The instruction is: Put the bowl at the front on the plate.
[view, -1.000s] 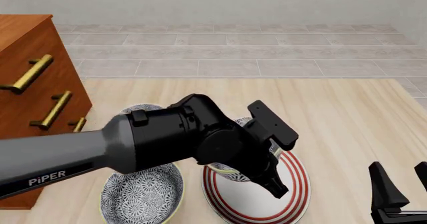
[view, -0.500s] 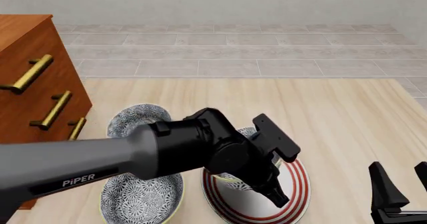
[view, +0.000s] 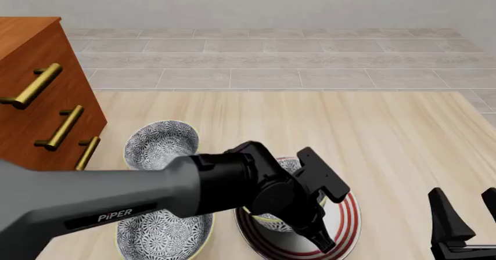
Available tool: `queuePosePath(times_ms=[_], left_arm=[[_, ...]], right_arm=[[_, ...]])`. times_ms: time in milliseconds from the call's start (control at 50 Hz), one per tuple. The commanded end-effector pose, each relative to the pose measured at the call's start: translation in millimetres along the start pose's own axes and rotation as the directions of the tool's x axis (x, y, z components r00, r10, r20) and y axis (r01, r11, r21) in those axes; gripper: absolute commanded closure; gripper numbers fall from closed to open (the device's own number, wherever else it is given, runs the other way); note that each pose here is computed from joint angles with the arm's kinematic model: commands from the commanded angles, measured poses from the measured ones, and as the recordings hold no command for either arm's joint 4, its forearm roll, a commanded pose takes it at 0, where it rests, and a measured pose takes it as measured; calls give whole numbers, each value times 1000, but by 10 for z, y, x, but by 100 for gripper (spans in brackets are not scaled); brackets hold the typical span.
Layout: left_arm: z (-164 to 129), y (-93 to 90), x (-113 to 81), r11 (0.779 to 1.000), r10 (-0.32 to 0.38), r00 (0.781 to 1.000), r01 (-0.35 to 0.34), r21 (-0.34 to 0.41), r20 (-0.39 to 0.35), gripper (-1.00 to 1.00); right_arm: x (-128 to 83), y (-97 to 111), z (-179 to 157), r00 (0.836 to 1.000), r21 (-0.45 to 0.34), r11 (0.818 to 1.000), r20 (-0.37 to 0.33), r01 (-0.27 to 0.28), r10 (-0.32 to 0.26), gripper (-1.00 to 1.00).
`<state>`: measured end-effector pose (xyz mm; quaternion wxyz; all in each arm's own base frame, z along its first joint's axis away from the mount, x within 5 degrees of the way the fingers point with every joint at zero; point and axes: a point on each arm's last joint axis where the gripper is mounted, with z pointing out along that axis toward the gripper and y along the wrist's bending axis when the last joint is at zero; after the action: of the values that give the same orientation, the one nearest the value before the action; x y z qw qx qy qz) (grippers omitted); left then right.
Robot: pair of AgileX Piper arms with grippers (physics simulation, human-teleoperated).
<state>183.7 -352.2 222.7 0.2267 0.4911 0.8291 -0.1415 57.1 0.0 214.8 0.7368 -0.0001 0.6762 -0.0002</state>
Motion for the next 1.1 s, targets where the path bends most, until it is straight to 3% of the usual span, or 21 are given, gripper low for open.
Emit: queuePosePath(times_ms=[20, 380, 400, 860, 1100], left_arm=[[79, -15, 18, 1000, 6, 1000, -6, 1, -9, 100], [133, -40, 19, 1000, 1, 1000, -1, 3, -13, 100], [136, -31, 24, 1000, 1, 1000, -1, 2, -14, -100], [-79, -164, -69, 1000, -9, 1000, 9, 20, 3, -100], [-571, 75, 11, 999, -33, 997, 34, -9, 72, -100]], right_arm=[[3, 0, -2, 1000, 0, 1000, 0, 0, 0, -100], [3, 0, -2, 1000, 0, 1000, 0, 0, 0, -100], [3, 0, -3, 1000, 0, 1000, 0, 0, 0, -100], [3, 0, -3, 1000, 0, 1000, 0, 0, 0, -100], [3, 0, -2, 1000, 0, 1000, 0, 0, 0, -100]])
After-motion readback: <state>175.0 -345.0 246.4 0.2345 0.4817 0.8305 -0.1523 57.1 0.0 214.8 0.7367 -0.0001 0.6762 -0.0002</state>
